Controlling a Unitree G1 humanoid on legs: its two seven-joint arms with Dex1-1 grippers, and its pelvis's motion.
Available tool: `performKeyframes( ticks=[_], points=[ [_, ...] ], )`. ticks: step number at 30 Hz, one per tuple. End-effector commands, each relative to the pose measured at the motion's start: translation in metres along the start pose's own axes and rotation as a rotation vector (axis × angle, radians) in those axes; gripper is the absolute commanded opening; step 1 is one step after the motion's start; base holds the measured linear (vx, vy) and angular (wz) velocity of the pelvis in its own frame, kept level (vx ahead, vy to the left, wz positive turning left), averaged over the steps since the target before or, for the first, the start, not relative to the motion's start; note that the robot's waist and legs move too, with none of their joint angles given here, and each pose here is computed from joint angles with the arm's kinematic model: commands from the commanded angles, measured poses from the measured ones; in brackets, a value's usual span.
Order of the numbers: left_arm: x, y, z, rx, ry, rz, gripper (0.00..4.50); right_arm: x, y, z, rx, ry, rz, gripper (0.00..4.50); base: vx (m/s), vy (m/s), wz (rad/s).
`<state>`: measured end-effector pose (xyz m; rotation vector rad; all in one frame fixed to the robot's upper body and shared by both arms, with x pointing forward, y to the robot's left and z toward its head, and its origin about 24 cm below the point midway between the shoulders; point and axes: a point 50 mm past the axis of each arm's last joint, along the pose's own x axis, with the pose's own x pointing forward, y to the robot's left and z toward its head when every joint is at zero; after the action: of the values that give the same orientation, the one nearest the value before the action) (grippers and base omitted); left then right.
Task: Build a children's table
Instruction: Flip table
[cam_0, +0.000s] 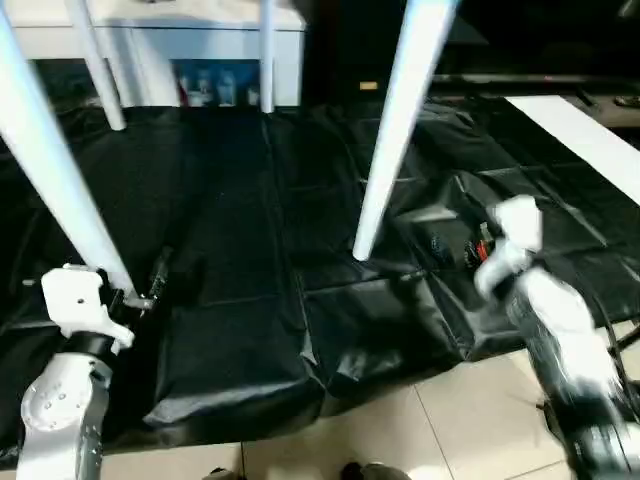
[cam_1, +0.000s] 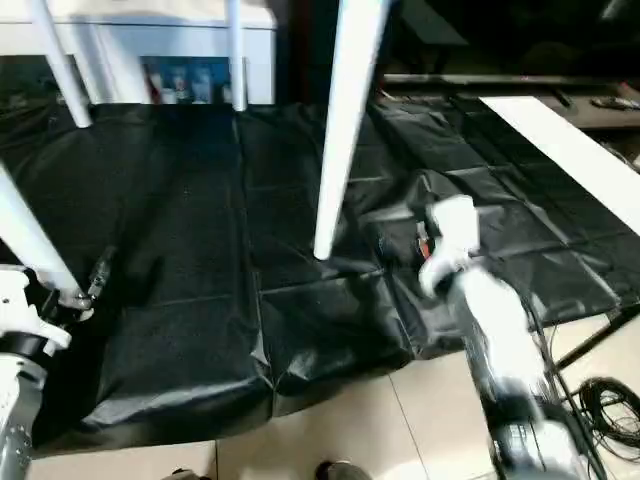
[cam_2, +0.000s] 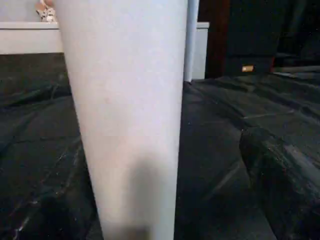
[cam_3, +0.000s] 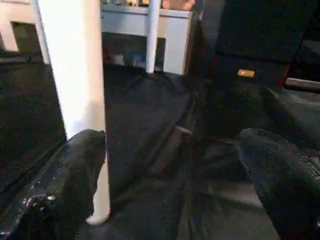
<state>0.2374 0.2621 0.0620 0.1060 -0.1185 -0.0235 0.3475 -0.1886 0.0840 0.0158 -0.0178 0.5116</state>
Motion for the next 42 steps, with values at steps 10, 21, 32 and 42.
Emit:
performKeyframes(
  ticks=[10, 21, 32, 42],
  points=[
    [0.003, 0.006, 0.007, -0.016, 0.030, -0.021, 4.43, 0.035, 0.013, 0.000, 0.058, 0.019, 0.135, 4.50, 0.000, 0.000, 0.00],
    [0.005, 0.027, 0.021, 0.044, 0.052, -0.020, 4.43, 0.061, 0.033, 0.009, 0.069, 0.040, 0.219, 4.50, -0.014, -0.015, 0.00],
    [0.004, 0.039, 0.026, 0.040, 0.056, 0.009, 4.43, 0.083, 0.054, 0.025, -0.029, 0.048, 0.273, 4.50, 0.009, -0.122, 0.09],
    [0.008, 0.042, 0.028, 0.023, 0.052, -0.022, 4.43, 0.081, 0.060, 0.024, -0.032, 0.041, 0.375, 4.50, 0.000, 0.000, 0.00]
  ],
)
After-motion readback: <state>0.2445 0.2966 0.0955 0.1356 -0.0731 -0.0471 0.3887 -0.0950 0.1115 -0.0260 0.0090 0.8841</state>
